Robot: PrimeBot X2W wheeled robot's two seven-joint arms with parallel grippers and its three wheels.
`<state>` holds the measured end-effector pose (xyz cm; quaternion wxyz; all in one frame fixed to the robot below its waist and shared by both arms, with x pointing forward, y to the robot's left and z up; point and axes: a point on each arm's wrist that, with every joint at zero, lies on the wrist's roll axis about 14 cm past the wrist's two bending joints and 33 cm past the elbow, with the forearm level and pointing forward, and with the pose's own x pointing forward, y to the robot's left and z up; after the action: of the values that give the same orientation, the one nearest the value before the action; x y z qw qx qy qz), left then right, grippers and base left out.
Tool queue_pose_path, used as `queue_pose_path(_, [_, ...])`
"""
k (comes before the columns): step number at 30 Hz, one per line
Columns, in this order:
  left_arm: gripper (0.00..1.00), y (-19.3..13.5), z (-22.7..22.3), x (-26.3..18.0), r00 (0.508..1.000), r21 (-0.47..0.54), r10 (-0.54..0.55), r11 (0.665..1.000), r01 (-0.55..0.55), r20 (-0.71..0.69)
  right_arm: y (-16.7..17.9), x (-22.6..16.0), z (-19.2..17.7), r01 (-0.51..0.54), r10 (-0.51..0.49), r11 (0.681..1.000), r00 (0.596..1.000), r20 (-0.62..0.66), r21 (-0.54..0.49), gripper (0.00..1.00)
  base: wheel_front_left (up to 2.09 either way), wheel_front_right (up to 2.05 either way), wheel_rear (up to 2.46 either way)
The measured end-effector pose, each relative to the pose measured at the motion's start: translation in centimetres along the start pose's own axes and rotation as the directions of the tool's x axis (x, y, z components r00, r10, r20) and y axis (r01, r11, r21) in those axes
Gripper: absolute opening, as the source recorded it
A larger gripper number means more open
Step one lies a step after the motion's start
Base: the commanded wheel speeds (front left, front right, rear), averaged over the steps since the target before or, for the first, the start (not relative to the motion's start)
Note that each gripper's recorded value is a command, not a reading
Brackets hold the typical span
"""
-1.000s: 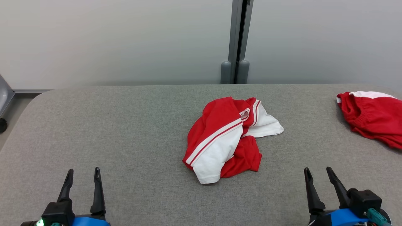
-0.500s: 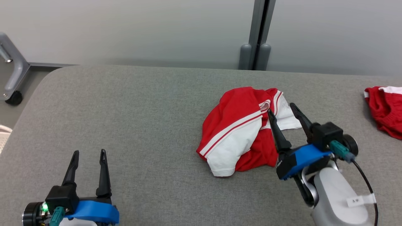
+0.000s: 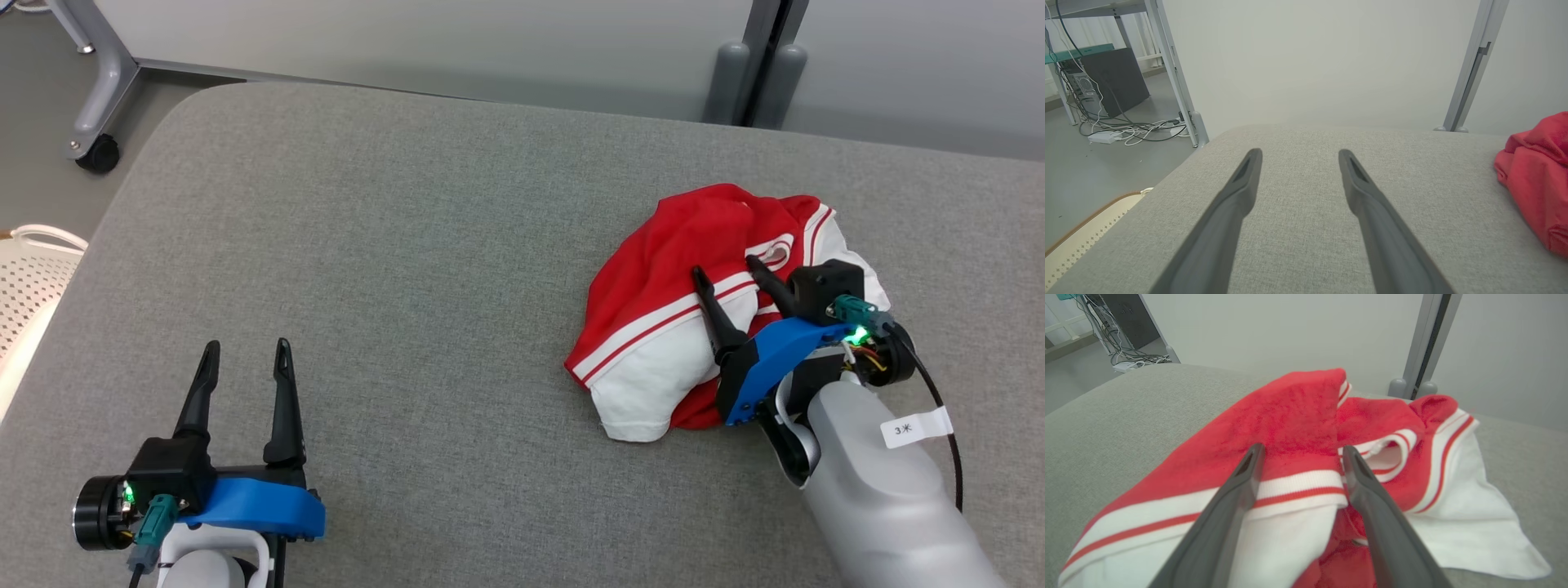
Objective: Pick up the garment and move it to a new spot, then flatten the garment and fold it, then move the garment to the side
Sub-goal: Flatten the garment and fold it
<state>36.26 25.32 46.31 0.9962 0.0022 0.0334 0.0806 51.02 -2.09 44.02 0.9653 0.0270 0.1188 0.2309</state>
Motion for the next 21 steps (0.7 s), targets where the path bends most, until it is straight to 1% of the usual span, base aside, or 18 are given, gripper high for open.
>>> queue_pose_path(1, [1.0, 0.1, -0.2, 0.0, 1.0, 0.0, 0.004, 1.0, -0.004, -0.006, 0.4, 0.1, -0.7, -0.007, 0.008, 1.0, 1.0, -0.017, 0.019, 1.0, 0.0, 0.0, 0.0])
queue_pose_path(2, [1.0, 0.2, -0.3, 0.0, 1.0, 0.0, 0.006, 1.0, -0.006, -0.008, 0.7, 0.1, -0.8, -0.013, 0.014, 0.999, 1.0, -0.016, 0.036, 0.24, 0.0, 0.0, 0.0])
queue_pose_path(3, [1.0, 0.1, -0.3, 0.0, 1.0, -0.002, 0.006, 1.0, -0.006, -0.009, 1.0, 0.1, -0.8, -0.023, 0.023, 0.999, 1.0, -0.012, 0.037, 0.0, 0.0, 0.0, 0.0])
queue_pose_path(9, [1.0, -0.2, 0.2, -0.2, 1.0, -0.014, 0.001, 1.0, -0.001, 0.007, 2.7, 0.4, 2.4, -0.076, 0.074, 0.997, 0.994, 0.079, 0.016, 0.0, 0.0, 0.0, 0.0])
queue_pose_path(11, [1.0, -0.1, 0.5, -0.3, 1.0, -0.016, 0.002, 1.0, -0.002, 0.016, 3.9, 0.5, 4.0, -0.111, 0.111, 0.994, 0.987, 0.12, -0.012, 0.0, 0.0, 0.0, 0.0])
queue_pose_path(14, [1.0, -0.1, 0.9, -0.6, 1.0, -0.02, 0.004, 1.0, -0.003, 0.027, 6.9, 0.4, 5.7, -0.192, 0.2, 0.979, 0.966, 0.161, -0.061, 0.0, 0.0, 0.0, 0.0])
queue_pose_path(17, [1.0, 0.2, 0.9, -0.9, 1.0, -0.021, 0.012, 1.0, -0.011, 0.028, 10.7, 0.0, 6.4, -0.298, 0.309, 0.951, 0.934, 0.179, -0.089, 0.0, 0.0, 0.0, 0.0])
queue_pose_path(19, [1.0, 0.4, 0.8, -1.1, 1.0, -0.023, 0.016, 1.0, -0.016, 0.025, 14.0, -0.7, 6.5, -0.389, 0.401, 0.916, 0.897, 0.186, -0.096, 0.0, 0.0, 0.0, 0.0])
queue_pose_path(21, [1.0, 0.8, 0.8, -1.4, 0.999, -0.024, 0.028, 0.999, -0.027, 0.023, 17.1, -1.9, 5.7, -0.476, 0.485, 0.874, 0.858, 0.169, -0.092, 0.0, 0.0, 0.0, 0.0])
